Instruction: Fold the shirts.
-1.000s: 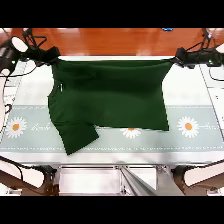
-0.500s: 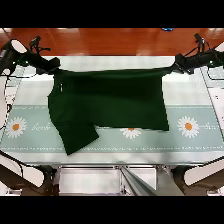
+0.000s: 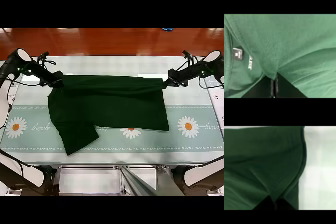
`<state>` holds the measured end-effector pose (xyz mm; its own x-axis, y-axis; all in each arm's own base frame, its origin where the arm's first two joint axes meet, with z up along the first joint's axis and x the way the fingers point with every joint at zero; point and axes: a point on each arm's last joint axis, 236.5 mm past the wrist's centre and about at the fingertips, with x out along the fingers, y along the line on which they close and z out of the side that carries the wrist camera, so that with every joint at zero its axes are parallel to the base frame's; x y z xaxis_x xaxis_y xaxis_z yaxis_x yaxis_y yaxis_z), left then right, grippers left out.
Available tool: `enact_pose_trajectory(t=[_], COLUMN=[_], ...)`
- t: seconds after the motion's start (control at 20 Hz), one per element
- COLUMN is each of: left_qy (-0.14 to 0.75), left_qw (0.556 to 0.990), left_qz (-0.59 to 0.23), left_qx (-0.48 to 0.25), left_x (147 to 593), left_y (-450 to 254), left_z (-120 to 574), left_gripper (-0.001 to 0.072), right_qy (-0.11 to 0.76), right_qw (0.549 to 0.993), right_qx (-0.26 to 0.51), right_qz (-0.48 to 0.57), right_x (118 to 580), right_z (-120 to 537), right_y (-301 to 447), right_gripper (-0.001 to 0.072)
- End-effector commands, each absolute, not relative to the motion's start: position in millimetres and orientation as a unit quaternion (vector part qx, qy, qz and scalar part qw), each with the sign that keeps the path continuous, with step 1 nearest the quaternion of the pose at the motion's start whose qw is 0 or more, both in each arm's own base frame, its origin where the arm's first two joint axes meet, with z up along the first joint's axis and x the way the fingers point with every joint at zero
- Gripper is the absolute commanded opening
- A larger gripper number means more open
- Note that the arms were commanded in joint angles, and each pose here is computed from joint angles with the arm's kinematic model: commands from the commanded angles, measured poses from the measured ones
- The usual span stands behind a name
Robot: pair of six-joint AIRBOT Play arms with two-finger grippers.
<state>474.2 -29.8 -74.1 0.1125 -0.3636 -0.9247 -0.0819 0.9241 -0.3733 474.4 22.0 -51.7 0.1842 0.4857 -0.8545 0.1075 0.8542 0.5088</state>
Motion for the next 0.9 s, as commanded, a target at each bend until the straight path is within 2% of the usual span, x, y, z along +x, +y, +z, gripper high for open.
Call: enact_pose_trajectory(t=[0.0,0.05,0.1,0.25,0.45,0.6,0.7,0.85], left_qy=[0.691,0.703,0.718,0.736,0.716,0.682,0.671,0.644], left_qw=[0.695,0.682,0.666,0.645,0.669,0.688,0.672,0.643], left_qz=[-0.105,-0.109,-0.113,-0.114,-0.091,-0.016,0.028,0.003], left_qx=[-0.171,-0.17,-0.169,-0.169,-0.179,-0.246,-0.313,-0.415], left_x=[452,443,433,410,371,312,261,220], left_y=[-34,-36,-36,-21,21,51,55,20], left_z=[-83,-82,-78,-50,-9,-27,-55,-77], left_gripper=[0.007,0.0341,0.0512,0.0512,0.0511,0.0511,0.0511,0.0511], right_qy=[0.636,0.639,0.644,0.645,0.614,0.579,0.556,0.527], right_qw=[0.723,0.72,0.713,0.708,0.735,0.744,0.756,0.756], right_qx=[0.246,0.253,0.257,0.276,0.287,0.333,0.345,0.387], right_qz=[0.107,0.101,0.099,0.086,0.018,-0.031,-0.014,0.027], right_x=[471,470,466,446,393,335,299,268], right_z=[-64,-63,-58,-21,24,2,-16,-27], right_y=[21,21,18,-10,-74,-82,-53,-1], right_gripper=[0.0213,0.0409,0.0413,0.0413,0.0413,0.0413,0.0417,0.0418])
